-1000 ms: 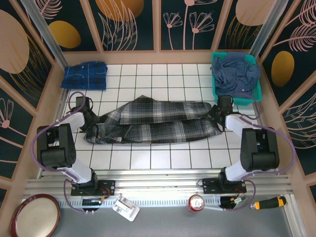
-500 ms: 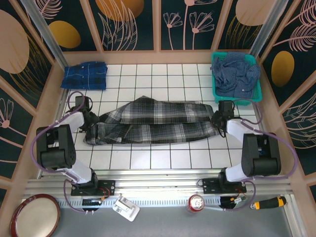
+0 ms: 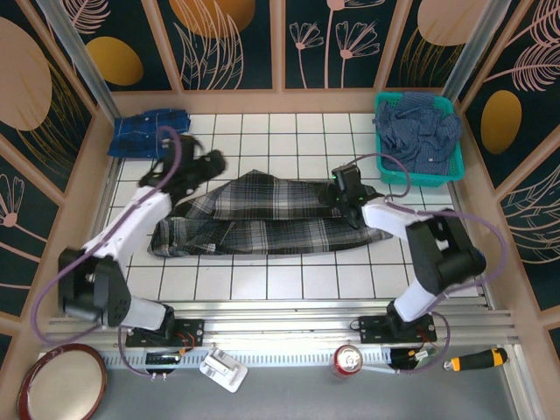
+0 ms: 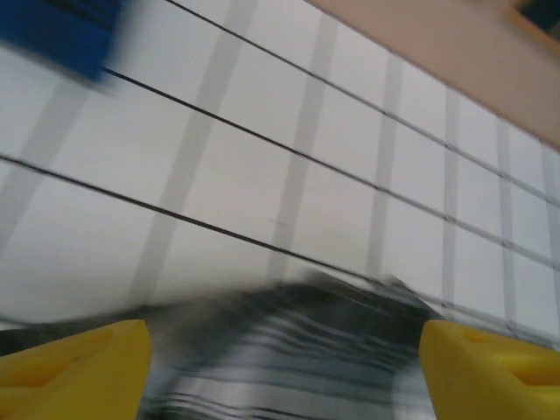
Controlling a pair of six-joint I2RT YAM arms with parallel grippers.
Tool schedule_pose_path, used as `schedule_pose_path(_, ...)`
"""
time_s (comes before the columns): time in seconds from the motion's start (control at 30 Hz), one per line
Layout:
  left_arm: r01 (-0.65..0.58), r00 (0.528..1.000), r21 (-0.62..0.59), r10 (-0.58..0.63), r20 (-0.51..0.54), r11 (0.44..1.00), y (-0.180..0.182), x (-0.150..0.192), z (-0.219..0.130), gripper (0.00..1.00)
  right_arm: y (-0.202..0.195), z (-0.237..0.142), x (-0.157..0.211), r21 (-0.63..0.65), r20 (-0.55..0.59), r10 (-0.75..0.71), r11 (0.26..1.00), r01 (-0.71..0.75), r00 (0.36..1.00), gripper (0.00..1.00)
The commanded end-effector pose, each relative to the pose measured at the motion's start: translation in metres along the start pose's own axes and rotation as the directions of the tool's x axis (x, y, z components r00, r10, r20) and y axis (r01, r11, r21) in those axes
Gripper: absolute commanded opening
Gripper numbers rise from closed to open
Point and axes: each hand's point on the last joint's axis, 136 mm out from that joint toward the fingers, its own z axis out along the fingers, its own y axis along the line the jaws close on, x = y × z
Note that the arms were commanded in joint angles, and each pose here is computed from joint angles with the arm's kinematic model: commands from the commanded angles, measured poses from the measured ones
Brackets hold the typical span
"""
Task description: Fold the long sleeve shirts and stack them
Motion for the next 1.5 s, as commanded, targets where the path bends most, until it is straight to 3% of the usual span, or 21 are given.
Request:
schedule_pose_path(0.0,-0.022,0.995,0.093,0.031,-0.099,0.995,-0.045,0.040,0.044,0.80,-0.010,0.015,-0.017,0.017,0.022,0.037,0.999,-0.037,0.999,0.51)
schedule_pose_path(0.13,-0.037,0.986,0.082,0.049,-0.160,0.996,-0.055,0.059,0.097,0.77,-0.038,0.024,-0.006,0.053,-0.008,0.110,0.993,-0.109,0.994,0.50)
schedule_pose_path(0.27,-0.111,0.979,-0.127,0.087,-0.184,0.986,-0.019,0.064,0.142,0.75,-0.064,0.023,0.005,0.084,-0.022,0.187,0.979,-0.184,0.982,0.50)
schedule_pose_path(0.43,-0.111,0.968,-0.291,0.036,-0.250,0.950,0.034,0.081,0.163,0.72,-0.090,0.020,0.020,0.134,-0.035,0.223,0.967,-0.217,0.974,0.50)
schedule_pose_path(0.53,-0.103,0.967,-0.353,0.011,-0.254,0.930,0.056,0.085,0.158,0.69,-0.108,0.013,0.027,0.171,-0.031,0.257,0.954,-0.248,0.966,0.50)
schedule_pose_path(0.7,-0.127,0.972,-0.363,0.043,-0.231,0.923,0.060,0.078,0.142,0.67,-0.122,-0.002,0.024,0.198,-0.001,0.275,0.942,-0.270,0.961,0.54)
schedule_pose_path(0.8,-0.122,0.980,-0.337,0.060,-0.189,0.933,0.047,0.058,0.122,0.67,-0.104,-0.020,0.005,0.155,0.044,0.244,0.956,-0.248,0.969,0.54)
schedule_pose_path(1.0,-0.072,0.996,-0.271,0.054,-0.072,0.960,0.025,0.024,0.049,0.73,-0.032,-0.043,-0.023,0.059,0.134,0.069,0.995,-0.077,0.989,0.59)
schedule_pose_path(1.1,-0.052,0.996,-0.219,0.036,-0.077,0.974,0.019,0.048,0.022,0.73,-0.003,-0.029,-0.017,-0.007,0.107,-0.015,1.000,0.015,0.994,0.60)
schedule_pose_path(1.27,0.024,0.974,-0.160,-0.059,-0.218,0.987,0.035,0.139,0.025,0.74,0.014,0.005,-0.004,-0.044,0.009,-0.118,0.992,0.118,0.993,0.60)
schedule_pose_path(1.37,0.024,0.964,-0.213,-0.079,-0.255,0.977,0.054,0.163,0.043,0.74,0.006,0.021,0.004,0.009,-0.054,-0.145,0.989,0.146,0.988,0.60)
schedule_pose_path(1.47,-0.038,0.964,-0.312,-0.047,-0.260,0.949,0.070,0.161,0.062,0.75,-0.009,0.025,0.013,0.082,-0.100,-0.145,0.985,0.154,0.984,0.59)
